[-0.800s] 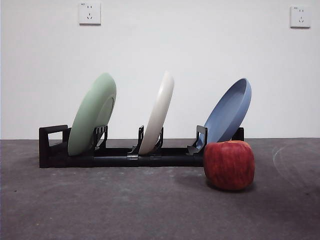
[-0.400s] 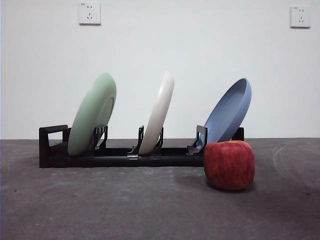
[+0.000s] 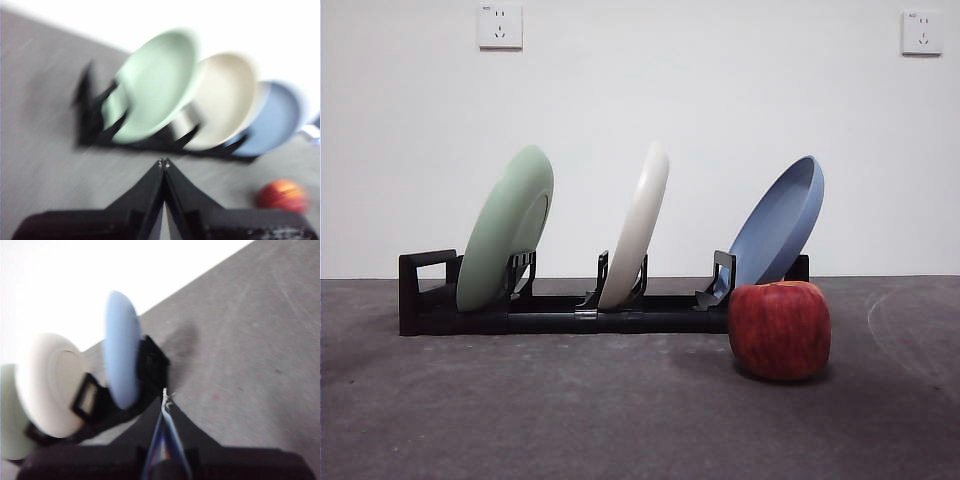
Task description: Take the green plate from the plate rack,put the plate on the table,take the apple from the table,put the apple in the plate
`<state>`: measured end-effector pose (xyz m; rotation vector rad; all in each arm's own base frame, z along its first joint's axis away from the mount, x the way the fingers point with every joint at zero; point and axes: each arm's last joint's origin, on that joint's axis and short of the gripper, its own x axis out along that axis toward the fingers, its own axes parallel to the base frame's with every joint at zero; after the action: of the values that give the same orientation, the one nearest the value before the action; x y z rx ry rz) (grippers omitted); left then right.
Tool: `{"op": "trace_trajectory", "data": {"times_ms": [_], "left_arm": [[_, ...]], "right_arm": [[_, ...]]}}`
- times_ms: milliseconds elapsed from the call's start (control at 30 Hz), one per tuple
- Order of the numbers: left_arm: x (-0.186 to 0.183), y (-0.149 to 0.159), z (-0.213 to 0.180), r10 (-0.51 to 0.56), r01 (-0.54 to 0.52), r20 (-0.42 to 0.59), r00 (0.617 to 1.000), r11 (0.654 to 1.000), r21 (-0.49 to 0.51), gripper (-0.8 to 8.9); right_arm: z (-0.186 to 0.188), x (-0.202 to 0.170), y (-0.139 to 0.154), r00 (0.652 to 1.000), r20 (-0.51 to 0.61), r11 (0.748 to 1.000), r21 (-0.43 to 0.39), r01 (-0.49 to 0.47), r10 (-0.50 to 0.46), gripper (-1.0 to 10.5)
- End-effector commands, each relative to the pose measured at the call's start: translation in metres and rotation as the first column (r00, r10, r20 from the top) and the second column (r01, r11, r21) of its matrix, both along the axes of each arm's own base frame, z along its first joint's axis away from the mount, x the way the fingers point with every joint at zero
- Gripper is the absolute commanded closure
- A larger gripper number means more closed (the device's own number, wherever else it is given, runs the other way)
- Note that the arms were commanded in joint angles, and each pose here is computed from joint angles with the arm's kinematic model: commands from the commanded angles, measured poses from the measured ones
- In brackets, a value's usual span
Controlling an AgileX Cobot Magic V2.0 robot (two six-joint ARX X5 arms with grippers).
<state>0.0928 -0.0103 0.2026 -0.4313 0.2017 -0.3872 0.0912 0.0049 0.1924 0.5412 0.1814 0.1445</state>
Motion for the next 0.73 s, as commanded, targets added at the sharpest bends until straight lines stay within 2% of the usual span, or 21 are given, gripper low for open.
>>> {"op": "trace_trajectory", "data": {"times_ms": [33, 233, 433, 567, 733], "left_arm": [[-0.001, -0.001, 0.027, -0.044, 0.044, 0.007, 0.999, 0.999, -0.007, 8.19], [0.006, -0.003, 0.082, -0.127, 0.127, -0.02, 0.992, 0.991, 0.028, 8.19], [0.02, -0.005, 0.134, -0.225, 0.231, -0.096, 0.969, 0.971, 0.056, 8.19], [0.027, -0.007, 0.17, -0.3, 0.315, -0.155, 0.941, 0.946, 0.083, 8.19], [0.034, -0.011, 0.207, -0.354, 0.382, -0.177, 0.918, 0.911, 0.156, 8.19]], "right_arm": [[0.028, 0.0, 0.002, 0.998, 0.036, 0.998, -0.01, -0.055, 0.055, 9.6], [0.096, 0.006, 0.005, 0.979, 0.047, 0.978, -0.075, -0.196, 0.199, 9.6], [0.161, 0.017, 0.01, 0.924, -0.024, 0.918, -0.111, -0.382, 0.382, 9.5], [0.198, 0.025, 0.012, 0.87, -0.064, 0.859, -0.136, -0.493, 0.489, 9.5], [0.23, 0.036, 0.015, 0.843, -0.097, 0.824, -0.178, -0.538, 0.53, 9.4]]}}
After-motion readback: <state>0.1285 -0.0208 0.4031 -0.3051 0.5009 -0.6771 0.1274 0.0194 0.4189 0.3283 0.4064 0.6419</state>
